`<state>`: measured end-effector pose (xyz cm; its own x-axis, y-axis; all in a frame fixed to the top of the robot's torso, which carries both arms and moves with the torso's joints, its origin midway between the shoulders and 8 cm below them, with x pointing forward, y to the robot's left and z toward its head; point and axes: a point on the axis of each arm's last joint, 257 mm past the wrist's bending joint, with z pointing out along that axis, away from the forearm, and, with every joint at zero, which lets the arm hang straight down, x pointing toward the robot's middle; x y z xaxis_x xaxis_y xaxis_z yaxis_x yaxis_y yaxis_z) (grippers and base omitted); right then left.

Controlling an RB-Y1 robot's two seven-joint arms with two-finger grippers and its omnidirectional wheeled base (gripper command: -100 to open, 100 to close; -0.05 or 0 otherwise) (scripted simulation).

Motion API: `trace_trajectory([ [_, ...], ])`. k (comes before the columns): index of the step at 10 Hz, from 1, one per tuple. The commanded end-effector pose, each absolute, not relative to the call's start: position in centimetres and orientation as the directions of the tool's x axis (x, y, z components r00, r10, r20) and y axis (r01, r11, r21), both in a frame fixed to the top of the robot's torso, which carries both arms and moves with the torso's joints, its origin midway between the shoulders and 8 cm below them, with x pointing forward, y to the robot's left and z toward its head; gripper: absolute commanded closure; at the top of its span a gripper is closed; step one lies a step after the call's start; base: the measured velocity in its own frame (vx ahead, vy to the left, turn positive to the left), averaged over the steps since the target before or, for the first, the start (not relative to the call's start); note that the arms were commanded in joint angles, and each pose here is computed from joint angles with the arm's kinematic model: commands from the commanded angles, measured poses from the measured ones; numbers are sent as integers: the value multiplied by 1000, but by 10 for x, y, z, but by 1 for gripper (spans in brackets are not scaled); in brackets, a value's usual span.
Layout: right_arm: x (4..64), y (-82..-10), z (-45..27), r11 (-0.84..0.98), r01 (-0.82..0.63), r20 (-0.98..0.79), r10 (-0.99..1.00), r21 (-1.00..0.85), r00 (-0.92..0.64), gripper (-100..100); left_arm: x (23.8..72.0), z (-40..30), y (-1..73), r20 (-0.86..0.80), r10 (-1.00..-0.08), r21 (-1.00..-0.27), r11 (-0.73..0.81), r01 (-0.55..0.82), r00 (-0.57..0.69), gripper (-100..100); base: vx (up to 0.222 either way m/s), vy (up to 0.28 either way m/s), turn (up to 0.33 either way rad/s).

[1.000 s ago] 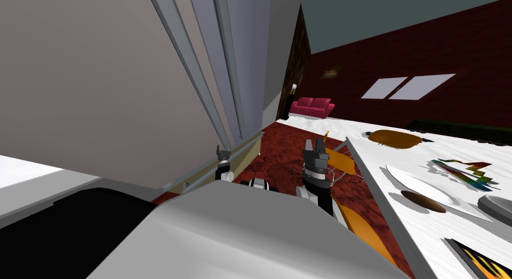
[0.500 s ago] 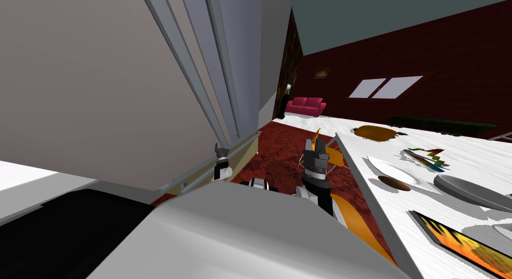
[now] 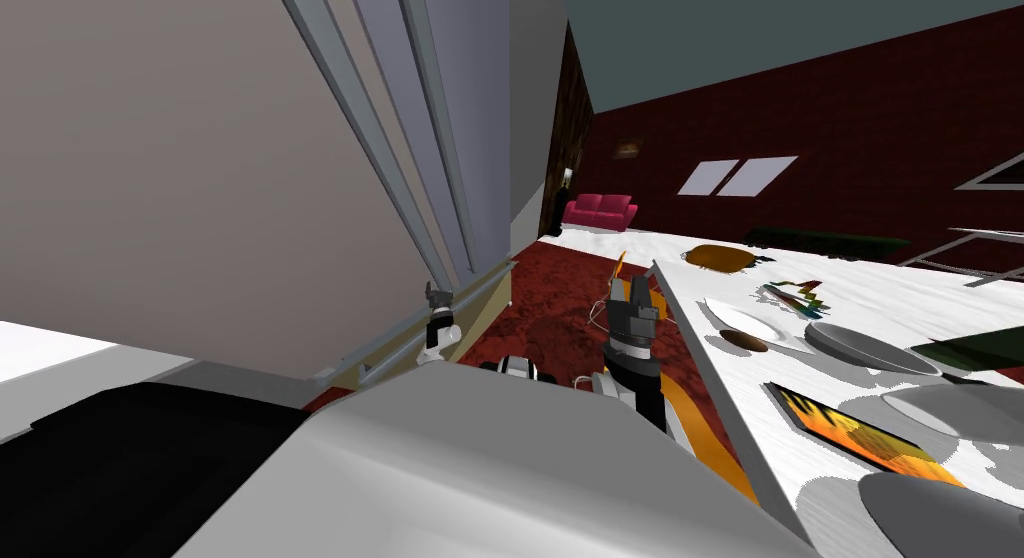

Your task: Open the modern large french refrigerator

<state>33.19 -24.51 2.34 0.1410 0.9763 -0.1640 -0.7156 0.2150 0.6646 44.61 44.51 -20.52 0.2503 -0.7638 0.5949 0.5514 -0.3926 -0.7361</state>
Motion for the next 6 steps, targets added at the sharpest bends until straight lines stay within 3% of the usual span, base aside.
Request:
trace_trajectory([
  [1, 332, -245, 23, 215, -715, -164, 976, 665, 141, 0, 441, -201, 434, 591, -773, -733, -395, 553, 232, 100, 54, 6, 106],
  [6, 332, -245, 23, 215, -715, -164, 976, 665, 141, 0, 423, -208, 402, 588, -784, -736, -417, 534, 198, 100, 67, 20, 99],
])
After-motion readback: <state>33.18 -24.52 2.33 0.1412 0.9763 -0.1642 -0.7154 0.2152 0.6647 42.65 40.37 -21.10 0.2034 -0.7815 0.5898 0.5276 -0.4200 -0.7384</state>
